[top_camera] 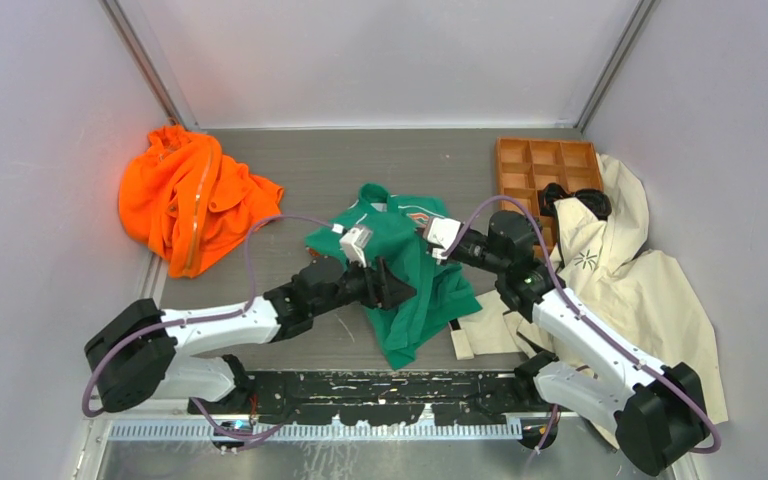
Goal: Zip up the jacket
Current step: Zip the zipper on the jacket.
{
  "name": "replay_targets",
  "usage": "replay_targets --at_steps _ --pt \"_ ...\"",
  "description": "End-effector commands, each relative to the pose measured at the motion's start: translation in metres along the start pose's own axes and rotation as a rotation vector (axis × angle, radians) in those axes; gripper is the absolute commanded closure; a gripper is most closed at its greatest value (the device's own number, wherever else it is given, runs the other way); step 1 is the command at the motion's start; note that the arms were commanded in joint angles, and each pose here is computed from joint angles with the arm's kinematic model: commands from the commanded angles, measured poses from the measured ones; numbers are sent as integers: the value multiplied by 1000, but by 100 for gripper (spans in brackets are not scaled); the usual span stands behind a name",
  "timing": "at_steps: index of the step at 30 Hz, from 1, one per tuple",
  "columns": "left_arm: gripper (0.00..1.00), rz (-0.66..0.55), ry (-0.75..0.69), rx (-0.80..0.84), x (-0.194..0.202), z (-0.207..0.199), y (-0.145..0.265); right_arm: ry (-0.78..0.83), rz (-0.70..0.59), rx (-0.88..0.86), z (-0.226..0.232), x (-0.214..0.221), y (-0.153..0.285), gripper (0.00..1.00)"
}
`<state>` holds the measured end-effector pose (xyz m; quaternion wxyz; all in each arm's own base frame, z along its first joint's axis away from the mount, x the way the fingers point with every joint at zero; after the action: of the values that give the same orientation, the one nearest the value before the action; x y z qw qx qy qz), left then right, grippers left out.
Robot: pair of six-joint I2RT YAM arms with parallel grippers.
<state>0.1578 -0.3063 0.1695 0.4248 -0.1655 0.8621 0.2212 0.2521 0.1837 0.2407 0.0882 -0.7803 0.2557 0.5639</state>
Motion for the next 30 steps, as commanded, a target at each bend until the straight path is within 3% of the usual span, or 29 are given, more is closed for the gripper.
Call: replay_targets --at_steps 1,3,9,11,13,14,23,30 --pt "33 -124 -92 -47 -51 -14 -18 13 -92 14 -7 -26 -2 99" --pt "32 -91 -95 -133 -53 -6 -24 9 -92 15 -8 -26 -3 99" --pt "38 -22 -93 -147 -49 -4 -47 -4 -112 46 -13 -30 -5 99" --pt "60 18 -96 -129 -41 -1 -54 -2 -117 58 -15 -31 -5 99" --pt "92 54 -87 -58 -34 -4 -57 22 -123 77 -19 -33 -7 99" --pt "99 72 -82 -31 -31 -4 -56 45 -126 93 -23 -33 -8 99" --pt "100 291 -80 94 23 -4 -15 207 -162 255 -101 -77 -27 99" --pt "100 351 -59 101 54 6 17 310 -181 279 -133 -109 -36 99"
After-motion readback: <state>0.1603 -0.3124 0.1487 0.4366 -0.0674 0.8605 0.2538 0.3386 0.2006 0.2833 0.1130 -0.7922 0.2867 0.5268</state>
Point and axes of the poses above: each gripper's point midway between its finger pads, its own y axis back along the fingers, its own z axis along the line the jaws close on, x = y × z, the point moved 5 cm from there along y, back along the fingers, and after that the axes turned 13 degrees about -y, right-handed, at the moved point
